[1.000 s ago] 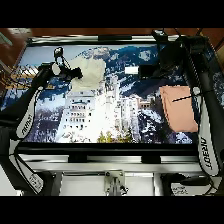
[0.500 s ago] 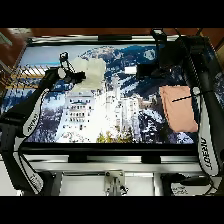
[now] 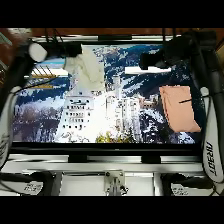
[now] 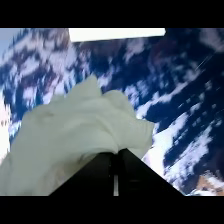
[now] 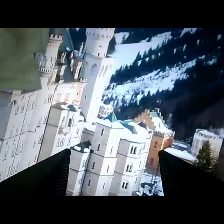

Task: Fold the shirts.

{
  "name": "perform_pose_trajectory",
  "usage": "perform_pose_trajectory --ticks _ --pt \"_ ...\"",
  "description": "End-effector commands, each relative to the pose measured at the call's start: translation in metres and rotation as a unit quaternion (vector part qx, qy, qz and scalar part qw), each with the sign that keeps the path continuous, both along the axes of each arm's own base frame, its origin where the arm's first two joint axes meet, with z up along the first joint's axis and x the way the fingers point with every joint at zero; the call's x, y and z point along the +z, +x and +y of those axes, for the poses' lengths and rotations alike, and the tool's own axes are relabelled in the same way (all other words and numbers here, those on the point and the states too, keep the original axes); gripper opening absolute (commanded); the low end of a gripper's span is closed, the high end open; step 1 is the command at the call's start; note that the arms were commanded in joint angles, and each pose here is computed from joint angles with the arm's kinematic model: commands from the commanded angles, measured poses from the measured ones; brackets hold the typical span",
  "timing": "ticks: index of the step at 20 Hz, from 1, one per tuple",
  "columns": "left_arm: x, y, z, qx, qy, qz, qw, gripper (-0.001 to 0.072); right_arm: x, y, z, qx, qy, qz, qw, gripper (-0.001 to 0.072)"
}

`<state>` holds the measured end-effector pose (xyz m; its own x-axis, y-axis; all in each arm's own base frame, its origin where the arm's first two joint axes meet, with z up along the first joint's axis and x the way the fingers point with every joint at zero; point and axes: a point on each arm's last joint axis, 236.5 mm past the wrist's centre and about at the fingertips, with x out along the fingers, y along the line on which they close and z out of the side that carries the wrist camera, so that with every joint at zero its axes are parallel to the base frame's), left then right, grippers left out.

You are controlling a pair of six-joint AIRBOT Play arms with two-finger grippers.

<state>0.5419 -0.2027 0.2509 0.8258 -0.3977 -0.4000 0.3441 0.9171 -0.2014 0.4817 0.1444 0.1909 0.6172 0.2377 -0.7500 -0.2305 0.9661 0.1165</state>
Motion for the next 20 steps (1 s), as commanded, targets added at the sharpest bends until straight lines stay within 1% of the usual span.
perform_pose_trajectory --ticks 1,4,6,8,10,12,14,15,16,17,18,20 --pt "0.130 -0.101 -0.010 -0.049 -0.016 -0.108 0.993 0.0028 0.082 -0.020 -0.035 -0.030 -0.034 -0.100 0.994 0.0664" --pt "0.148 -0.165 -0.024 -0.097 -0.010 -0.095 0.991 0.0027 0.161 -0.069 -0.065 -0.055 -0.039 -0.190 0.980 0.0664" --pt "0.118 -0.188 -0.040 -0.134 0.018 -0.038 0.990 0.0027 0.197 -0.103 -0.076 -0.063 -0.025 -0.228 0.971 0.0664" --pt "0.073 -0.200 -0.061 -0.158 0.030 0.026 0.987 0.0027 0.212 -0.133 -0.084 -0.073 -0.011 -0.236 0.969 0.0664" --pt "0.011 -0.213 -0.082 -0.174 0.042 0.100 0.979 0.0027 0.199 -0.154 -0.089 -0.080 -0.011 -0.199 0.977 0.0664" --pt "-0.062 -0.230 -0.091 -0.177 0.062 0.184 0.965 0.0027 0.169 -0.168 -0.088 -0.073 -0.019 -0.128 0.989 0.0664" --pt "-0.125 -0.242 -0.088 -0.158 0.072 0.250 0.952 0.0028 0.134 -0.178 -0.077 -0.053 -0.023 -0.052 0.997 0.0664" --pt "-0.147 -0.243 -0.083 -0.134 0.061 0.276 0.950 0.0028 0.118 -0.179 -0.070 -0.042 -0.021 -0.026 0.999 0.0664" --pt "-0.157 -0.242 -0.078 -0.109 0.045 0.297 0.948 0.0061 0.103 -0.176 -0.064 -0.033 -0.018 -0.005 0.999 0.0664" --pt "-0.159 -0.238 -0.073 -0.087 0.029 0.310 0.946 0.0358 0.086 -0.172 -0.057 -0.024 -0.016 0.015 0.999 0.0664" --pt "-0.153 -0.234 -0.068 -0.075 0.019 0.311 0.947 0.0720 0.067 -0.169 -0.051 -0.013 -0.017 0.036 0.999 0.0664" --pt "-0.133 -0.225 -0.053 -0.074 0.028 0.297 0.952 0.0720 0.034 -0.166 -0.048 -0.002 -0.032 0.083 0.996 0.0664"
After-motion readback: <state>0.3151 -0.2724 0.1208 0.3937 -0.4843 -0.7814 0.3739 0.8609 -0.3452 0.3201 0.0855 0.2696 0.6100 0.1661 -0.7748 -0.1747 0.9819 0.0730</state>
